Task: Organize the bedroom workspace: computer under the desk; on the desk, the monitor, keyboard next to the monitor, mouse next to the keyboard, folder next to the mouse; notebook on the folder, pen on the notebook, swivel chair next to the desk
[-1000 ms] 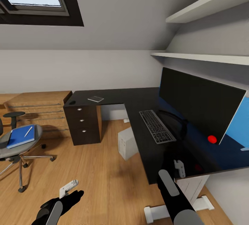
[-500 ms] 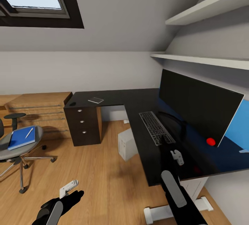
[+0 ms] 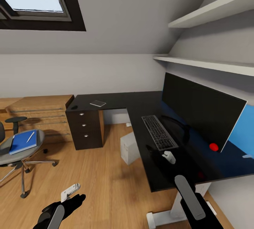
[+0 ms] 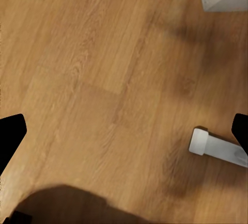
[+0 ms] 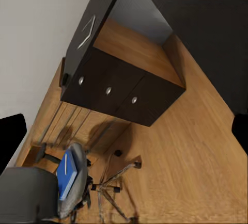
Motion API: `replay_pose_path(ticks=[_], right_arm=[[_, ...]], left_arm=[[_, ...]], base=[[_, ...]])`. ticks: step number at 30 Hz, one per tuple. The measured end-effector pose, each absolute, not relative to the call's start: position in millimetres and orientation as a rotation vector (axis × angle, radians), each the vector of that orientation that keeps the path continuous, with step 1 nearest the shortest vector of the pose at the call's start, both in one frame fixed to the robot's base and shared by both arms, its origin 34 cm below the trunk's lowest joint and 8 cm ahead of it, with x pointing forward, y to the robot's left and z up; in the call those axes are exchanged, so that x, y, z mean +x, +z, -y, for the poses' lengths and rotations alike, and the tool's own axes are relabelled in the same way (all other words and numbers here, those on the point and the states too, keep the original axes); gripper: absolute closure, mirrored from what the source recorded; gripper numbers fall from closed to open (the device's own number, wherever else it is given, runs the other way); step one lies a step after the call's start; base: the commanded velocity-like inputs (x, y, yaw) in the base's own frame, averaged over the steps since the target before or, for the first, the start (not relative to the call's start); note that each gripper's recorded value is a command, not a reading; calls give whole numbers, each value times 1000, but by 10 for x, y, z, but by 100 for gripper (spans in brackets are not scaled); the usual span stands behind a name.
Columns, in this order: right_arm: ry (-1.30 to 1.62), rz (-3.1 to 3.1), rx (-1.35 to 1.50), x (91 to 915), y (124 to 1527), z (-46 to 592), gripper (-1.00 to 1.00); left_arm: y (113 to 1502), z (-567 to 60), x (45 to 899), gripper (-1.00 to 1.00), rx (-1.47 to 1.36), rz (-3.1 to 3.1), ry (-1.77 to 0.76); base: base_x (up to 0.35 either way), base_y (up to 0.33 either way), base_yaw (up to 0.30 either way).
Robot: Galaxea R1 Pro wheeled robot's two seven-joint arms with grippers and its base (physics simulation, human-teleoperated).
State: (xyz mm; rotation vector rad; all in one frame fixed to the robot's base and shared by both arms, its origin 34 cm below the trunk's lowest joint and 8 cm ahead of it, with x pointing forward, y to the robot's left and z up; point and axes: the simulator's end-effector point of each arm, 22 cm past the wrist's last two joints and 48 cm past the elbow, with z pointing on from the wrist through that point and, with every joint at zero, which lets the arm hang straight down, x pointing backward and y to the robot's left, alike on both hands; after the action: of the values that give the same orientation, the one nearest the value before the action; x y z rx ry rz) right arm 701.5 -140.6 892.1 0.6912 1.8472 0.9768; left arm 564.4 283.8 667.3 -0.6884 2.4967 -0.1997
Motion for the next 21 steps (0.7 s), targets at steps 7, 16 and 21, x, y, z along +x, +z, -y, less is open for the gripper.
replay_pose_path(ticks=[7,16,21], right_arm=[[1014,-1899,641,6964,9109,1503,-100],[1063,-1799,669,7030,9438,1799,-100],[1097,-1786,662,7020,9464,1776,-100]], left_arm=[[6759,-2832,5624,-100,-689,-2504,-198],[6888,-2827,5617,-100,-689,-2505,-200],[6932,-2825,5616,-100,-688,-2505,-201]], base=[[0,0,0],[0,0,0],[0,0,0]])
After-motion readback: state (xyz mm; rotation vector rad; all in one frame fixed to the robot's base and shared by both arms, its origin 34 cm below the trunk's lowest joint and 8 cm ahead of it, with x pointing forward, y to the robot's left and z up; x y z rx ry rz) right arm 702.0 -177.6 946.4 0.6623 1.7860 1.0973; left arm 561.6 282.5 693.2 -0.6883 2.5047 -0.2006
